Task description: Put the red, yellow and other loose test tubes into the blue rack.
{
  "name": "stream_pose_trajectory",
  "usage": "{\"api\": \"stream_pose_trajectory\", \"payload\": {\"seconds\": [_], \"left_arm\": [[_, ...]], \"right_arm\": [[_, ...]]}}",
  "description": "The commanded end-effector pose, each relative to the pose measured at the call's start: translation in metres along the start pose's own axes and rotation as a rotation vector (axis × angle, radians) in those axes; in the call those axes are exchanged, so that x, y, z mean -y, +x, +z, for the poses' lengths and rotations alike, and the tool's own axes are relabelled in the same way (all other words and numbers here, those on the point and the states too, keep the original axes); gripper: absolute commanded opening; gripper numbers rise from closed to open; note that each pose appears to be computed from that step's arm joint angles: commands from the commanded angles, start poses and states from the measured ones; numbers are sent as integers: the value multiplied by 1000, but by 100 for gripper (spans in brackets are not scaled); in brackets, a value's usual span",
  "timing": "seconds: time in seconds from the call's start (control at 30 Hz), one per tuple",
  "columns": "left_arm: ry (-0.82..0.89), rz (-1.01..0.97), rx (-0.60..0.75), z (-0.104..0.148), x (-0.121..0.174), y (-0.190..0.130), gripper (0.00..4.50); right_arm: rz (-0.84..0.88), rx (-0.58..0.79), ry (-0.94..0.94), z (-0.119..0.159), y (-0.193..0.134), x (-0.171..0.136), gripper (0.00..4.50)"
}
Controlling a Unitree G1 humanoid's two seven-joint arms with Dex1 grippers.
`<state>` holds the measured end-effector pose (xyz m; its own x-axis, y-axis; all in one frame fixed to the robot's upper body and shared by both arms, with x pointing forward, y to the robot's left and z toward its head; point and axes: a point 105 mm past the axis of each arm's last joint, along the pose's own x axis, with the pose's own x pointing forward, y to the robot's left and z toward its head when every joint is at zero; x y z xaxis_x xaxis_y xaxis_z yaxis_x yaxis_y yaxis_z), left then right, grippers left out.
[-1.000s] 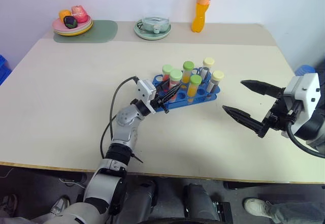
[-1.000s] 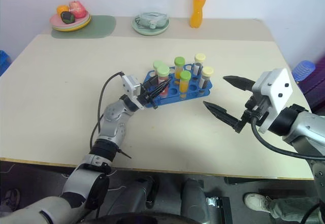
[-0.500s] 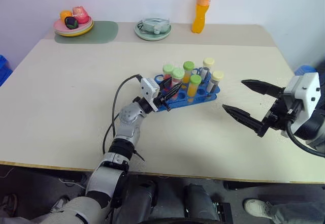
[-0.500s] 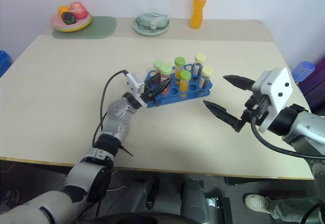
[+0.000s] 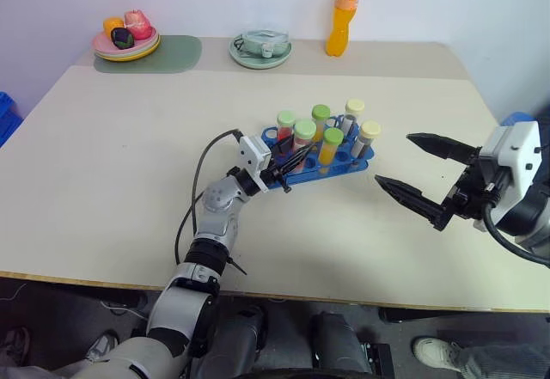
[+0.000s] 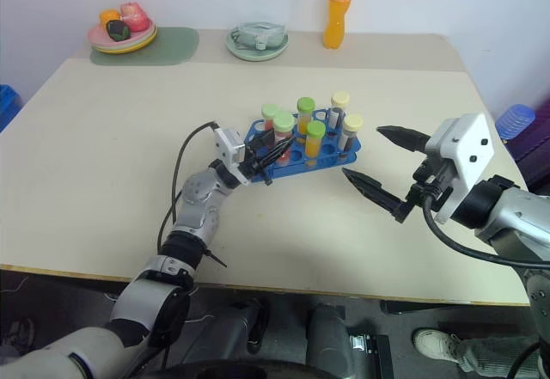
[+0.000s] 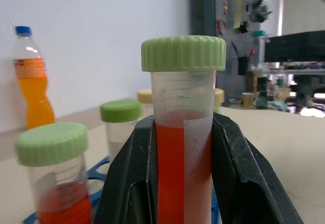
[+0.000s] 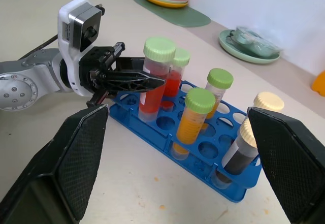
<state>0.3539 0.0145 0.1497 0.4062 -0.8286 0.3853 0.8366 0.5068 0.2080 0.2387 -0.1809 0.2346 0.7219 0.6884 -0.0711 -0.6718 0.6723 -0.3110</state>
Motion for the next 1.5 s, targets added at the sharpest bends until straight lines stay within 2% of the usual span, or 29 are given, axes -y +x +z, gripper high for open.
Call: {"api": "stream_pose_trajectory", "payload": {"seconds": [0.03, 0.4, 1.5], "left_arm": [[-36, -47, -49, -12, 13, -2, 87], [-6, 42, -76, -11, -6, -6, 87], [5, 92, -134, -17, -18, -18, 87]], "right_arm": [[15, 21, -35, 8, 1, -6, 450], [13, 23, -31, 5, 0, -5, 450], [20, 15, -1, 1, -1, -9, 450]]}}
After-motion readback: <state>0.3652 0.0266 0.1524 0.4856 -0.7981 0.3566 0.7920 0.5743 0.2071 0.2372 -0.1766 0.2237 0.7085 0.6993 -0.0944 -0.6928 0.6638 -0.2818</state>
